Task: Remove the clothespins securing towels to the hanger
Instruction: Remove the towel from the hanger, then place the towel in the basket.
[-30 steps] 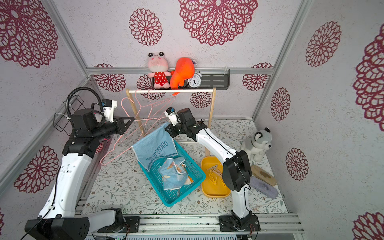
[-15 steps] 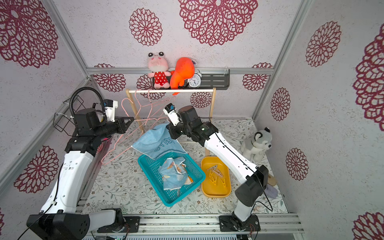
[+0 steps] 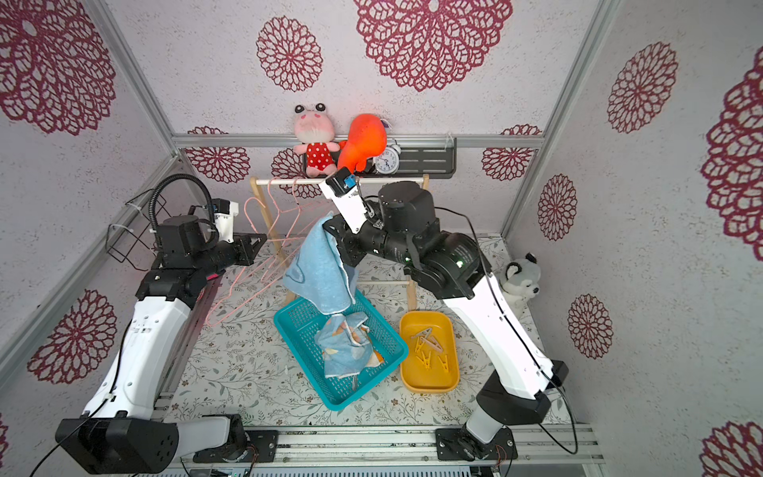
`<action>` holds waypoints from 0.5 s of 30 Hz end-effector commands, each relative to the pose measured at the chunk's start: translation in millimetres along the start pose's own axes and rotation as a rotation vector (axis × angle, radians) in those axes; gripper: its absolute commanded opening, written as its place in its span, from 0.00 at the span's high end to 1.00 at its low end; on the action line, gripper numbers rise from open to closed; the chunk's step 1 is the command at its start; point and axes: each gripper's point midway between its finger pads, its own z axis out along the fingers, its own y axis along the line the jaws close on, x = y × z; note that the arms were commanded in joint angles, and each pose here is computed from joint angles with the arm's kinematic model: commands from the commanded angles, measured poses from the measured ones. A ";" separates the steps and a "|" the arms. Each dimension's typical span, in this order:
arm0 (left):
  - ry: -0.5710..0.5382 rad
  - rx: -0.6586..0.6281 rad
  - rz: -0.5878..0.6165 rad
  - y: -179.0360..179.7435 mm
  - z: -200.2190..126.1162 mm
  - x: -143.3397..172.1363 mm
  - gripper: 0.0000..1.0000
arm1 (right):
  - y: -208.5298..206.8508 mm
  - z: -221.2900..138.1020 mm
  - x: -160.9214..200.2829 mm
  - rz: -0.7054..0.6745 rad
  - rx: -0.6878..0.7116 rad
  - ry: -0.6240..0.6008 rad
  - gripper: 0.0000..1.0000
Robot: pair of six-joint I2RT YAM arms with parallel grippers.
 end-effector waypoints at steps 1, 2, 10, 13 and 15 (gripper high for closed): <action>0.009 -0.041 0.033 3.2 -2.7 4.3 1.00 | 5.7 -7.3 8.6 0.008 -0.019 0.007 0.99; 0.008 -0.040 0.036 2.0 -3.1 4.0 1.00 | 7.4 -6.1 16.0 0.018 -0.028 0.017 0.99; -0.035 -0.012 0.056 -15.8 -15.0 -5.6 1.00 | 9.0 31.8 137.8 0.145 -0.023 0.167 0.99; -0.056 0.009 0.058 -24.0 -19.6 -10.3 1.00 | 18.4 52.0 196.8 0.233 -0.062 0.231 0.99; -0.075 0.023 0.063 -31.0 -23.7 -15.0 1.00 | 25.3 65.9 240.8 0.297 -0.087 0.286 0.99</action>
